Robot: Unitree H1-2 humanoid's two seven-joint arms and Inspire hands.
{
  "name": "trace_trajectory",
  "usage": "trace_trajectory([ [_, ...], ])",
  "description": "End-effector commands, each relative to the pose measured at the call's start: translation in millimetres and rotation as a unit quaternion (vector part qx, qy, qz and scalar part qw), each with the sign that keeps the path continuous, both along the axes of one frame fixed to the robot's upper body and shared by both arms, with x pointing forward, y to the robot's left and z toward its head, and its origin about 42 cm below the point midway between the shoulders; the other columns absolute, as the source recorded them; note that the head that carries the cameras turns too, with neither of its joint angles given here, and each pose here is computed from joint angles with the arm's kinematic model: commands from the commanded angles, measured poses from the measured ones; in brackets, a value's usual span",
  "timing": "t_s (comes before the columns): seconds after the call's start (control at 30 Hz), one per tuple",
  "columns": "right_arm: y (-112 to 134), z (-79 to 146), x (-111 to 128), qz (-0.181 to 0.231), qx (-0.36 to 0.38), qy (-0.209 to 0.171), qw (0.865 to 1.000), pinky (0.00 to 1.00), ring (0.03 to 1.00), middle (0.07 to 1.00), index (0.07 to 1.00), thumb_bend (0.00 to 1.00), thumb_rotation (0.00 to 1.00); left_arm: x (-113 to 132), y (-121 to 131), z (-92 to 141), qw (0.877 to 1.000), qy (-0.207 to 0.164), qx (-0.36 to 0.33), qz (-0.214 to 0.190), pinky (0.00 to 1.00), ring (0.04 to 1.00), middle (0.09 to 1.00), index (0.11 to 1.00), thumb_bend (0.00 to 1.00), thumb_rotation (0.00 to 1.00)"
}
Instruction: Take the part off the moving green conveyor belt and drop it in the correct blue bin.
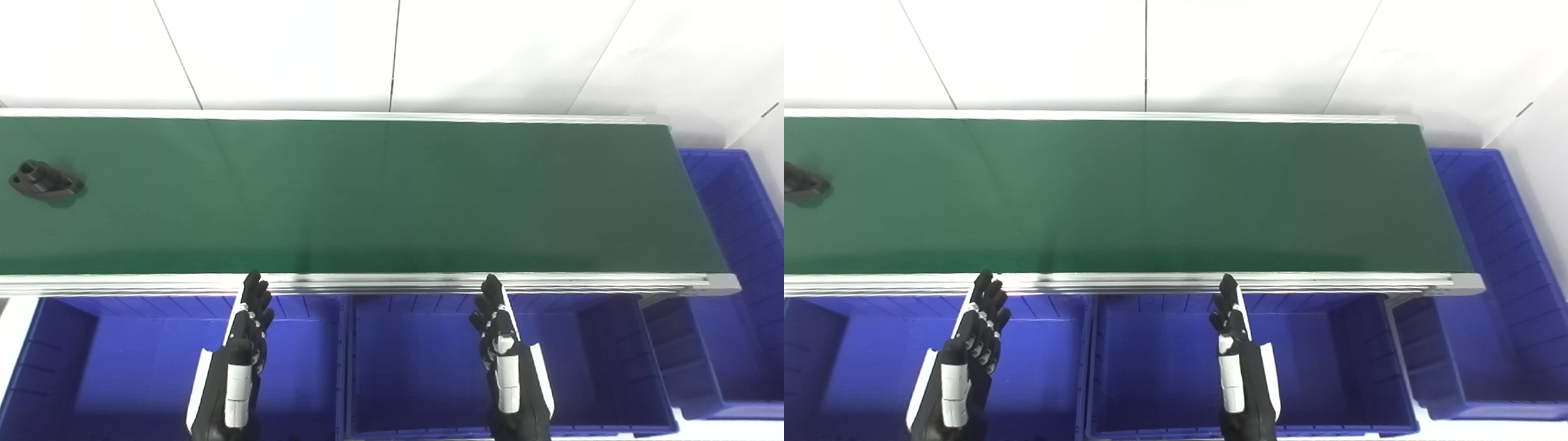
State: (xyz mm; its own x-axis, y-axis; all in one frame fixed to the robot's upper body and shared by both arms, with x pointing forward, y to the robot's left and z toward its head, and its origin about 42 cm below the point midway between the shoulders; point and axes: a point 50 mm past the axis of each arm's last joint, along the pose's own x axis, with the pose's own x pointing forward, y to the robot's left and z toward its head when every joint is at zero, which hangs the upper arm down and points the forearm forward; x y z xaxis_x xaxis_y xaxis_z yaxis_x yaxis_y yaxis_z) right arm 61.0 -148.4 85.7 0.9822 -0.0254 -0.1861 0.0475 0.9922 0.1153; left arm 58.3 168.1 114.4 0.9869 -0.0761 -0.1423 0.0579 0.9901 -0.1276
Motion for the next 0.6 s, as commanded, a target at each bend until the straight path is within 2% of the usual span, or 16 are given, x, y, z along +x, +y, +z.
trace_trajectory([
  [0.0,5.0,6.9,1.2,-0.007,0.011,-0.016,1.0,0.97,0.989,1.0,1.0,0.76,1.0,-0.6,-1.0,6.0,1.0,-0.026,-0.001,-0.008,1.0,1.0,1.0,1.0,0.63,1.0],
  [0.57,3.1,5.3,1.2,-0.005,0.009,-0.015,1.0,0.97,0.989,1.0,1.0,0.77,1.0,-1.3,-2.5,3.9,1.0,-0.026,-0.002,-0.012,1.0,1.0,1.0,1.0,0.63,1.0],
])
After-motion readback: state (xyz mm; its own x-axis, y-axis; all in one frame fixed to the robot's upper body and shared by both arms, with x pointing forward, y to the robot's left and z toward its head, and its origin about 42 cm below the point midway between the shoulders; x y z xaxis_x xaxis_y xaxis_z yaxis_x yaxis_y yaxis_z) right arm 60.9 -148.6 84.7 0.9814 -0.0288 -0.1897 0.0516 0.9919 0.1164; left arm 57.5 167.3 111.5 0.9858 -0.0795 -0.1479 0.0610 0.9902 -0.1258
